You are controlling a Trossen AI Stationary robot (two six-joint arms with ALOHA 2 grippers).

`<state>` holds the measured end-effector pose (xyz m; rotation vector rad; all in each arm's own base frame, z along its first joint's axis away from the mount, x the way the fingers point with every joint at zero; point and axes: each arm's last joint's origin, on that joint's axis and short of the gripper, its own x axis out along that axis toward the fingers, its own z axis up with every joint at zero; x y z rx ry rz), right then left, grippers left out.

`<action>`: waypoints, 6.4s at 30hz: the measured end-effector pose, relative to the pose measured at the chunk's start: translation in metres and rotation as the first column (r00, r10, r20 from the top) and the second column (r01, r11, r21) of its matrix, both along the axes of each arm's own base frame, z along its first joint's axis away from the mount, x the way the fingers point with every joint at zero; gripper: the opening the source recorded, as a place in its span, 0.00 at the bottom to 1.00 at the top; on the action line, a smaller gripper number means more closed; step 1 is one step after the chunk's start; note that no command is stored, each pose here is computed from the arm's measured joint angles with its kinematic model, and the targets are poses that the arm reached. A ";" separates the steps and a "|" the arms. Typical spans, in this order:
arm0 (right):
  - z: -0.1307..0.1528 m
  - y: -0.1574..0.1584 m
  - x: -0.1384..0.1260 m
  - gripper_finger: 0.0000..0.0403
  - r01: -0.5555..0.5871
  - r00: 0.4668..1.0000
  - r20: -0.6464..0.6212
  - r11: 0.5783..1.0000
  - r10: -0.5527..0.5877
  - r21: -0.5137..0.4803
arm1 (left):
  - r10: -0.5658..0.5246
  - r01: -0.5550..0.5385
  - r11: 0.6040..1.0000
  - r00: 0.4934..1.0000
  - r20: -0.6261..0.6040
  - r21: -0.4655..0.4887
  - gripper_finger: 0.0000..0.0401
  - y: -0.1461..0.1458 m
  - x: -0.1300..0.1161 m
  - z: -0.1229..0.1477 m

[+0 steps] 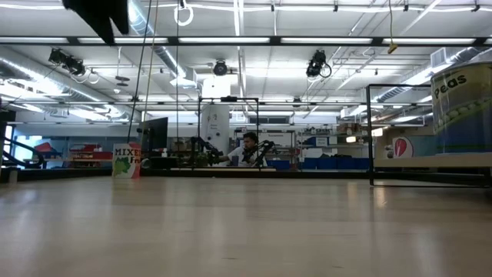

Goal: Pick and place cans onto a shelf
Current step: Put the canned mixed fruits on the shelf

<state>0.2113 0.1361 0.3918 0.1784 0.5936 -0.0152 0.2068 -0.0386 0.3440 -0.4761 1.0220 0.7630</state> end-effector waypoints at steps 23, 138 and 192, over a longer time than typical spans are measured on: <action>0.002 -0.030 0.056 0.93 0.216 0.959 0.138 0.952 -0.249 0.219 | 0.647 -0.644 0.758 0.762 0.003 0.108 0.80 0.221 -0.060 -0.118; -0.042 -0.048 0.016 0.86 -0.352 0.820 -0.510 0.932 0.260 -0.090 | -0.971 0.977 0.185 0.198 -0.131 0.111 0.78 0.014 0.210 -0.149; -0.093 -0.039 0.098 0.95 -0.332 0.858 -0.462 0.929 0.224 -0.165 | -0.868 0.857 0.469 0.403 -0.292 -0.214 0.97 0.016 0.138 -0.080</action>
